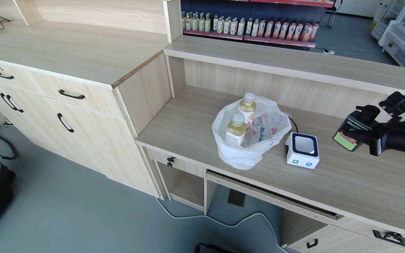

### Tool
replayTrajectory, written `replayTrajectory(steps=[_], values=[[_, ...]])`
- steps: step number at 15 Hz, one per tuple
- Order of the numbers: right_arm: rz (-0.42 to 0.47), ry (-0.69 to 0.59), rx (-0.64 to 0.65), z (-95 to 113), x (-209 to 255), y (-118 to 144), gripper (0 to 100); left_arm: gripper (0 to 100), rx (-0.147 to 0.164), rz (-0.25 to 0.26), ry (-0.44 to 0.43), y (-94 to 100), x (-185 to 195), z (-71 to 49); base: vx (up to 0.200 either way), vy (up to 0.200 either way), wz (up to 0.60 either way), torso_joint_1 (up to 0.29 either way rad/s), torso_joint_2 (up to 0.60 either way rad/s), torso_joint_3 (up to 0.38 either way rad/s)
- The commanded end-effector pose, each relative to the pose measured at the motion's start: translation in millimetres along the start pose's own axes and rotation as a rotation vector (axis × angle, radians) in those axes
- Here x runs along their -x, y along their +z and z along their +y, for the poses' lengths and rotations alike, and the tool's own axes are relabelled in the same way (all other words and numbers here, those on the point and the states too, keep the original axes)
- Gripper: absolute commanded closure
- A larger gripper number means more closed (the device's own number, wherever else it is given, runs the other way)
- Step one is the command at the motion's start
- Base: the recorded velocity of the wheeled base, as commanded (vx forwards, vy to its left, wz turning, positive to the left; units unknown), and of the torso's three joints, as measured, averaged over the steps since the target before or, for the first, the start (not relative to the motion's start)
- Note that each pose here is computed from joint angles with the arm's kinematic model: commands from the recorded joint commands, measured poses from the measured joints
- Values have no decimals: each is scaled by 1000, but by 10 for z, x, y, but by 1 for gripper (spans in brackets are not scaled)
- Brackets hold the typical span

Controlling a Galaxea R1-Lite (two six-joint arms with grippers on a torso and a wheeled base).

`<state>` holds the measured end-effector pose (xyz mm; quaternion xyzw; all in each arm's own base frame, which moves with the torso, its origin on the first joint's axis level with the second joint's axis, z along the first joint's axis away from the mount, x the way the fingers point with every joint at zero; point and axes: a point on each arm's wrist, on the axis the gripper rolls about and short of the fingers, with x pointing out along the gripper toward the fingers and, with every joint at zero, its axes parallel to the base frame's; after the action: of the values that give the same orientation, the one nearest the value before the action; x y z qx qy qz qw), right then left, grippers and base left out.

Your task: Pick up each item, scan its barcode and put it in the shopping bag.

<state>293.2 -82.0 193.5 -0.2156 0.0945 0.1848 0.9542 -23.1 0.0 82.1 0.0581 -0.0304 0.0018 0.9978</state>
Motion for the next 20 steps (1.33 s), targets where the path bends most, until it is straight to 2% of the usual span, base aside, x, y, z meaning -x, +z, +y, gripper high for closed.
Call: replayTrajectory(steps=[1,4,6,9,10,12,15,20], values=[[-27,-138,133,120,690,169,100,0,0,-1,0,0,0,0,0,0,0,0,0,0],[-46,-138,191,105,685,218,100,0,1,-1,0,0,0,0,0,0,0,0,0,0],[-63,-120,205,120,624,243,100,0,0,-1,0,0,0,0,0,0,600,7,7,-2],[-123,-119,245,59,292,248,100,0,0,-1,0,0,0,0,0,0,600,5,2,9],[-135,-93,215,57,129,244,100,0,0,-1,0,0,0,0,0,0,600,-2,2,2],[-137,-50,184,28,-198,134,100,0,0,-1,0,0,0,0,0,0,0,0,0,0],[-61,31,119,71,-611,-237,100,0,0,-1,0,0,0,0,0,0,0,0,0,0],[-73,101,125,135,-1125,-340,100,0,0,-1,0,0,0,0,0,0,0,0,0,0]])
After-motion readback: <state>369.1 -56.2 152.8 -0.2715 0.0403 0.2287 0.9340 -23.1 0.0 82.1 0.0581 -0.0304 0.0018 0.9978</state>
